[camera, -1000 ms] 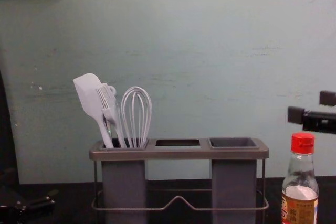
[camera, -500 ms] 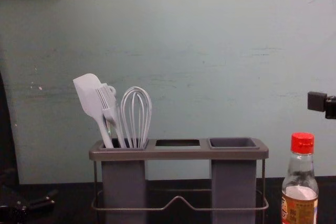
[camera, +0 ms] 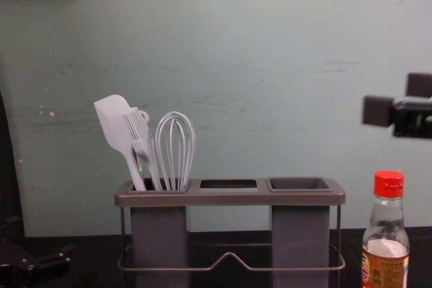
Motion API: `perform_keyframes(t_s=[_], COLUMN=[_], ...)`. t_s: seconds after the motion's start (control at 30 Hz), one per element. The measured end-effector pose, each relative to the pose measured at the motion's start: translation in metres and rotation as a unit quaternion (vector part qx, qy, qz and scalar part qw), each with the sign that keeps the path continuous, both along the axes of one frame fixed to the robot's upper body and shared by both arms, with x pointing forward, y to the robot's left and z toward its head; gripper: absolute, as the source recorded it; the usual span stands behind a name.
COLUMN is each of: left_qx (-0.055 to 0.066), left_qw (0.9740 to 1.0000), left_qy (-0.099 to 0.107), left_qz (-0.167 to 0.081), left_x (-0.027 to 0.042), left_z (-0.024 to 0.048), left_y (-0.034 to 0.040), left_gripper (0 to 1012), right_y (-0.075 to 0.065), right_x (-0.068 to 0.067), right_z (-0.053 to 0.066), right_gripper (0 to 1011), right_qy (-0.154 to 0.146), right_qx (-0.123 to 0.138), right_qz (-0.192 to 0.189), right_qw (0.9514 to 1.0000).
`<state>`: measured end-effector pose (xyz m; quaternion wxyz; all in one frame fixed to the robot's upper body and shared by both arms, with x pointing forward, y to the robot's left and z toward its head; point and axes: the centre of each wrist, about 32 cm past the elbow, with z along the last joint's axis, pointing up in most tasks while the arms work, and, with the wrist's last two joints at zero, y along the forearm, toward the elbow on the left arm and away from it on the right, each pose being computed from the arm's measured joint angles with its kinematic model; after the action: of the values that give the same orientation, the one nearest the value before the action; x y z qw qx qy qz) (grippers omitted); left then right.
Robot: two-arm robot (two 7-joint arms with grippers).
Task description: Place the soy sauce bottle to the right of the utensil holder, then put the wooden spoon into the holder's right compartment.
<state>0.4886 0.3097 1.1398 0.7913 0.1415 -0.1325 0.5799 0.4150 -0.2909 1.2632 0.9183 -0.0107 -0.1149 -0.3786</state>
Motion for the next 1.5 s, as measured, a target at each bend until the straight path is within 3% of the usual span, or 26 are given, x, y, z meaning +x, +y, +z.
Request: perform_keyframes(t_s=[0.2,0.3,0.4,0.5,0.6,0.7,0.83,1.0,1.17,1.5], left_qx=[0.0,0.0,0.0,0.0,0.0,0.0,0.0,0.0,0.0,0.0], left_qw=[1.0,1.0,1.0,1.0,1.0,1.0,1.0,1.0,1.0,1.0], left_qy=[0.0,0.0,0.0,0.0,0.0,0.0,0.0,0.0,0.0,0.0], left_qz=[0.0,0.0,0.0,0.0,0.0,0.0,0.0,0.0,0.0,0.0], left_x=[0.0,0.0,0.0,0.0,0.0,0.0,0.0,0.0,0.0,0.0], left_z=[0.0,0.0,0.0,0.0,0.0,0.0,0.0,0.0,0.0,0.0], left_y=[0.0,0.0,0.0,0.0,0.0,0.0,0.0,0.0,0.0,0.0], left_gripper=[1005,1005,1005,1005,1005,1005,1005,1005,1005,1005], right_y=[0.027,0.05,0.064,0.081,0.089,0.1,0.109,0.119,0.125,0.135], right_x=[-0.005,-0.007,-0.006,-0.001,0.003,0.01,0.019,0.029,0.037,0.05], right_z=[-0.002,-0.007,-0.009,-0.011,-0.011,-0.014,-0.017,-0.023,-0.03,-0.04], right_gripper=[1004,1004,1004,1004,1004,1004,1004,1004,1004,1004], right_qy=[0.05,0.102,0.136,0.188,0.214,0.252,0.282,0.304,0.317,0.331], right_qx=[-0.029,-0.05,-0.059,-0.073,-0.083,-0.102,-0.121,-0.141,-0.153,-0.157], right_qz=[0.009,0.0,-0.011,-0.03,-0.041,-0.057,-0.066,-0.073,-0.081,-0.086], right_qw=[0.9983,0.9935,0.9889,0.979,0.9725,0.9607,0.9495,0.9394,0.9326,0.9263])
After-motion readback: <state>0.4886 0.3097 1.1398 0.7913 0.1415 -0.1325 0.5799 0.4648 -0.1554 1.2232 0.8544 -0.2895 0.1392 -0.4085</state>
